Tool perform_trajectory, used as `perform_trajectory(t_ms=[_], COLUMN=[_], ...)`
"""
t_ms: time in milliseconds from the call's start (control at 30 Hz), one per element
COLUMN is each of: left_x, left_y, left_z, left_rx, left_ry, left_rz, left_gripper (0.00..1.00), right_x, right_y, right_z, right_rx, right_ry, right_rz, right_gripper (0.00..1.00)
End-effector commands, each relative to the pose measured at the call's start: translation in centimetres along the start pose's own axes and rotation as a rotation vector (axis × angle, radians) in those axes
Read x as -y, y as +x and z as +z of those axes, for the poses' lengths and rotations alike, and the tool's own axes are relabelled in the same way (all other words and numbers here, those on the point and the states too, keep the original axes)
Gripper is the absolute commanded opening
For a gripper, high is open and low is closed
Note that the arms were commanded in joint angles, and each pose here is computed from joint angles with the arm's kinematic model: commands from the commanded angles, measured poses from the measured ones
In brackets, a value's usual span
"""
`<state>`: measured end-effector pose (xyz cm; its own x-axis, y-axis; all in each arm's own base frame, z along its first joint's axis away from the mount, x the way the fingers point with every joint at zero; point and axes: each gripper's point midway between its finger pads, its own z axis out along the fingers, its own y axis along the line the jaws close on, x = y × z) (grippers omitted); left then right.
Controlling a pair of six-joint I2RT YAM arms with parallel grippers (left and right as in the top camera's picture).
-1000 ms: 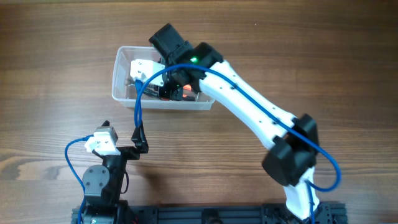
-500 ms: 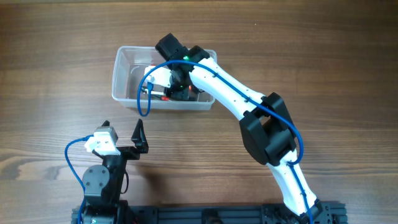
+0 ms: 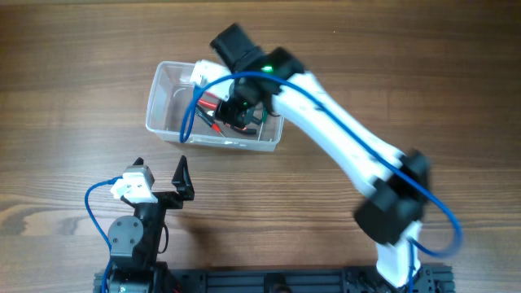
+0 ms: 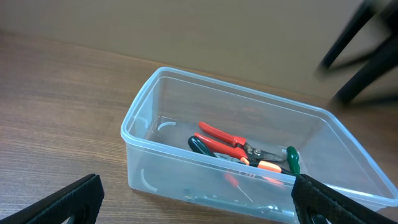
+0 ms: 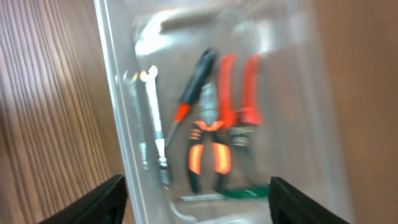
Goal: Pack container
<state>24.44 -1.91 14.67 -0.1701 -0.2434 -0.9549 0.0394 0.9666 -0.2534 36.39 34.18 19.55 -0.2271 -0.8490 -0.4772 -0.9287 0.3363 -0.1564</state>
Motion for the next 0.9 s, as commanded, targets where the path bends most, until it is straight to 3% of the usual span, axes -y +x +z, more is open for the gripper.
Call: perform_trajectory(t_ms=[0, 100, 167, 300, 500, 633, 700, 867], left_x=[-0.2, -0.2, -0.2, -0.2, -0.2, -0.2, -0.2, -0.2], left_y=[0.1, 0.1, 0.2, 0.1, 0.1, 0.1, 0.2, 0.1], left_z=[0.0, 0.0, 0.0, 0.0, 0.0, 0.0, 0.0, 0.0], left_rx=[-0.002, -0.002, -0.002, -0.002, -0.002, -0.002, -0.002, -0.002], left_ry=[-0.009, -0.009, -0.009, -0.009, -0.009, -0.009, -0.009, -0.009], left_rz=[-0.010, -0.010, -0.010, -0.010, -0.010, -0.010, -0.010, -0.010], left_gripper=[1.00, 1.00, 1.00, 1.00, 1.00, 1.00, 1.00, 1.00], right_x=[5.0, 7.7, 8.9, 10.1, 14.7, 16.4, 15.8, 12.3], right_y=[0.4, 1.7, 3.4, 7.8, 12.0, 13.5, 12.7, 7.5], right_z=[-5.7, -7.3, -7.3, -6.1, -6.4, -8.0, -9.0, -12.8], right_rx=[0.027, 0.058, 0.059, -0.032, -0.046, -0.054, -0.013, 0.188], right_ry=[0.256, 0.320, 0.329, 0.339, 0.430, 0.428, 0.370, 0.178], right_rz=[0.166, 0.399, 0.638, 0.953, 1.053, 0.937, 0.919, 0.883], right_gripper=[0.80, 0.77, 0.68, 0.75, 0.84, 0.87, 0.99, 0.99])
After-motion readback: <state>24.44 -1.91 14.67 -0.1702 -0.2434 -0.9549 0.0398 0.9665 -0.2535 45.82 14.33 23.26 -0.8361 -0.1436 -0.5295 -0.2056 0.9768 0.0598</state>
